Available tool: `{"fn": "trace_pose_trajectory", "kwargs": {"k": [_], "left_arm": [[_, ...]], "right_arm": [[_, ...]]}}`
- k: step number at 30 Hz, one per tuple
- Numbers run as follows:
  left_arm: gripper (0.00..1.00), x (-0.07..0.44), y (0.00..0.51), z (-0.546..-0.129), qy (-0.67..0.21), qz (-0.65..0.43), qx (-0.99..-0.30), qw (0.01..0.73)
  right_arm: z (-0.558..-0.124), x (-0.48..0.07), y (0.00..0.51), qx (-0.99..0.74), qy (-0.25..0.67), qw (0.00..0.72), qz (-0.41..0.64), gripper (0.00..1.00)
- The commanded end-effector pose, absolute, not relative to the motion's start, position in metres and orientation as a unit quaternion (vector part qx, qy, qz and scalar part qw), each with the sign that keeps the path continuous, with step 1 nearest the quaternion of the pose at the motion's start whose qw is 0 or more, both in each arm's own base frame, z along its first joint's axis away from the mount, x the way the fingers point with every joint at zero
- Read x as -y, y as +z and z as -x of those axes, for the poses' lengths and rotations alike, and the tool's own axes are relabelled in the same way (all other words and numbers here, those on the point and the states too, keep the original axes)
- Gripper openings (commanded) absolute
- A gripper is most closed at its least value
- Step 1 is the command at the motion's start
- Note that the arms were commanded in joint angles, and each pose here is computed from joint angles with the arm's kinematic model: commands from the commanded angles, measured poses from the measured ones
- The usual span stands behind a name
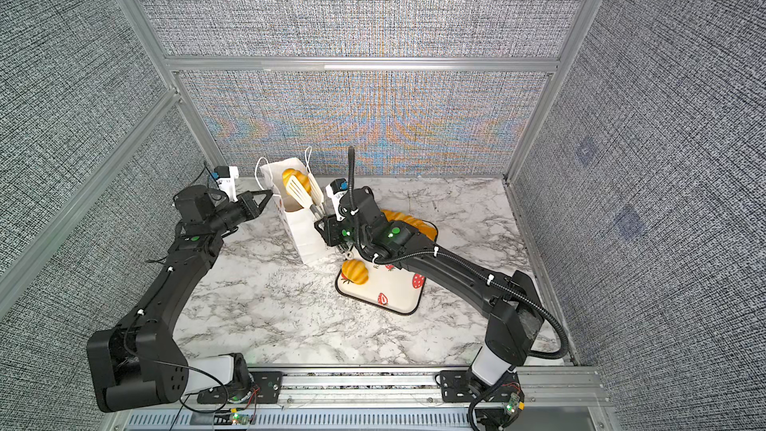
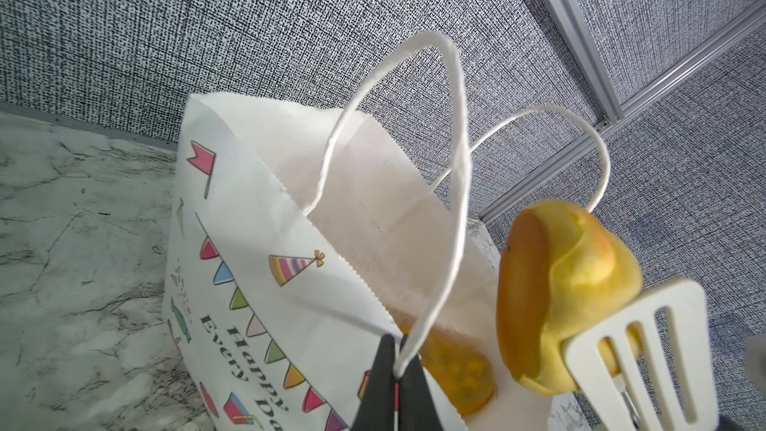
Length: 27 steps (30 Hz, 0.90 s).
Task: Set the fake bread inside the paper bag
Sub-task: 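Carry the bun in the tongs over to the bag opening, then lower the bun into the bag and open the tongs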
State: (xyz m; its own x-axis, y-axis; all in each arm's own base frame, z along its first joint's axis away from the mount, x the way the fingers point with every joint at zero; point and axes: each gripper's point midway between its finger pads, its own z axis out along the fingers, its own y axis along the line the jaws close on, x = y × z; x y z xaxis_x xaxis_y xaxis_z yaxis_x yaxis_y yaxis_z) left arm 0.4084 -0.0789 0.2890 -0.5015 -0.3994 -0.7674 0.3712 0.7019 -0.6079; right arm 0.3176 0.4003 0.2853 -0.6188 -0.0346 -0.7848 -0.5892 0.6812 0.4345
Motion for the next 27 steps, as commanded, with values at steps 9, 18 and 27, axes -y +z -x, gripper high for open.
{"fn": "trace_pose_trajectory", "kwargs": {"k": [9, 18, 27], "left_arm": [[0.0, 0.08, 0.293, -0.408, -0.387, 0.001, -0.771, 0.505], [0.01, 0.08, 0.293, -0.408, -0.387, 0.0, -0.771, 0.506], [0.01, 0.08, 0.293, -0.408, -0.388, 0.001, -0.771, 0.505]], "right_arm": [[-0.321, -0.408, 0.293, -0.819, 0.366, 0.401, 0.186, 0.42], [-0.319, -0.406, 0.29, -0.822, 0.362, 0.398, 0.187, 0.47], [-0.318, -0.403, 0.293, -0.822, 0.36, 0.4, 0.188, 0.53]]}}
